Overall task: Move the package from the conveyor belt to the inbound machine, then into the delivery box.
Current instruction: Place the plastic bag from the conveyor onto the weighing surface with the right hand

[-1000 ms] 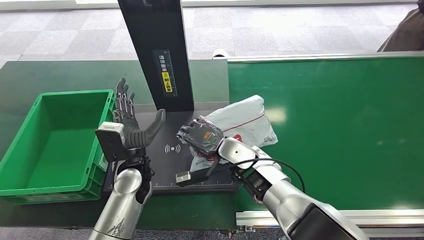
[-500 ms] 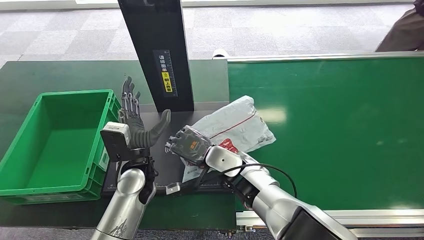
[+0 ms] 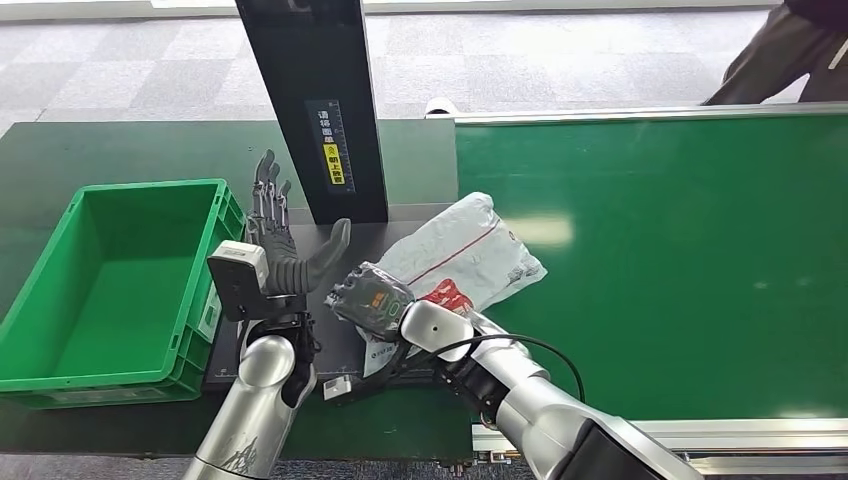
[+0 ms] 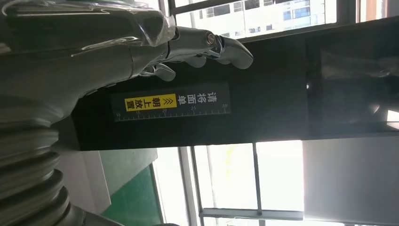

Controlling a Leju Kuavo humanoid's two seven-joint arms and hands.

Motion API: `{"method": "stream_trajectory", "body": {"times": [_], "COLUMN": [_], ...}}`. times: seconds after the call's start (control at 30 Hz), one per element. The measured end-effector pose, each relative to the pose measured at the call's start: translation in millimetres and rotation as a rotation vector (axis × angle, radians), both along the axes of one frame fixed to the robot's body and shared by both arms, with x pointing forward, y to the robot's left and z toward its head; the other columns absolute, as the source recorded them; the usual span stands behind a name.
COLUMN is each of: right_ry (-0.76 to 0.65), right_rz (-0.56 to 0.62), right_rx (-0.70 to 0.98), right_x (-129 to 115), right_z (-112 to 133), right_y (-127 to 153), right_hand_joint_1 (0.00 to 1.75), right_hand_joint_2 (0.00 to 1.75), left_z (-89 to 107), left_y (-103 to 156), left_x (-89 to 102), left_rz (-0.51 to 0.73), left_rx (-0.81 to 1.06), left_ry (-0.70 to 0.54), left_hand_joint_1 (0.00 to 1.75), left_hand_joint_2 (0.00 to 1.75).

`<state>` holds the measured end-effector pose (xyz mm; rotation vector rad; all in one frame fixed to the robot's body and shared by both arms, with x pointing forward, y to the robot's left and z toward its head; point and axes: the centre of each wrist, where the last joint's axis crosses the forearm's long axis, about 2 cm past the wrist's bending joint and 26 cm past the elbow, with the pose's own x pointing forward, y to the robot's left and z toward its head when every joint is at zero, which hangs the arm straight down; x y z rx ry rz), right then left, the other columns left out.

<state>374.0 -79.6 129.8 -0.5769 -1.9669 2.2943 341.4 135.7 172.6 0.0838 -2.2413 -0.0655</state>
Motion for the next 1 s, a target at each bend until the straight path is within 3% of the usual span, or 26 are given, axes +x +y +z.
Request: {"method": "stream_trajectory", "body": {"times": [0.63, 0.67, 0.7, 0.77, 0.8, 0.83, 1.0], "right_ry": [0.115, 0.116, 0.116, 0.114, 0.113, 0.113, 0.155], "right_rz": [0.130, 0.132, 0.132, 0.131, 0.126, 0.116, 0.043], "right_rx": [0.094, 0.097, 0.100, 0.109, 0.114, 0.118, 0.170], "right_x": [-28, -29, -29, -30, -31, -31, -30], "right_z": [-14, -14, -14, -13, -13, -13, -17], "right_y": [29, 29, 30, 31, 32, 33, 26], "right_hand_joint_1": [1.75, 1.68, 1.40, 0.59, 0.22, 0.07, 0.00], "right_hand_joint_2": [1.75, 1.75, 1.75, 1.75, 1.75, 1.75, 1.75], "left_z": [5.5, 5.5, 5.3, 4.8, 4.4, 4.0, 5.2], "left_y": [-7, -8, -8, -9, -10, -10, -9], "left_x": [3.7, 3.8, 3.9, 3.9, 3.9, 4.0, 5.9], "left_rz": [-0.122, -0.127, -0.135, -0.162, -0.177, -0.189, -0.207], "left_rx": [0.014, 0.014, 0.013, 0.009, 0.007, 0.004, -0.016], "left_ry": [0.068, 0.072, 0.077, 0.093, 0.102, 0.109, 0.107], "left_hand_joint_1": [0.00, 0.00, 0.00, 0.00, 0.00, 0.00, 0.00], "left_hand_joint_2": [1.75, 1.31, 0.87, 0.00, 0.00, 0.00, 0.00]}}
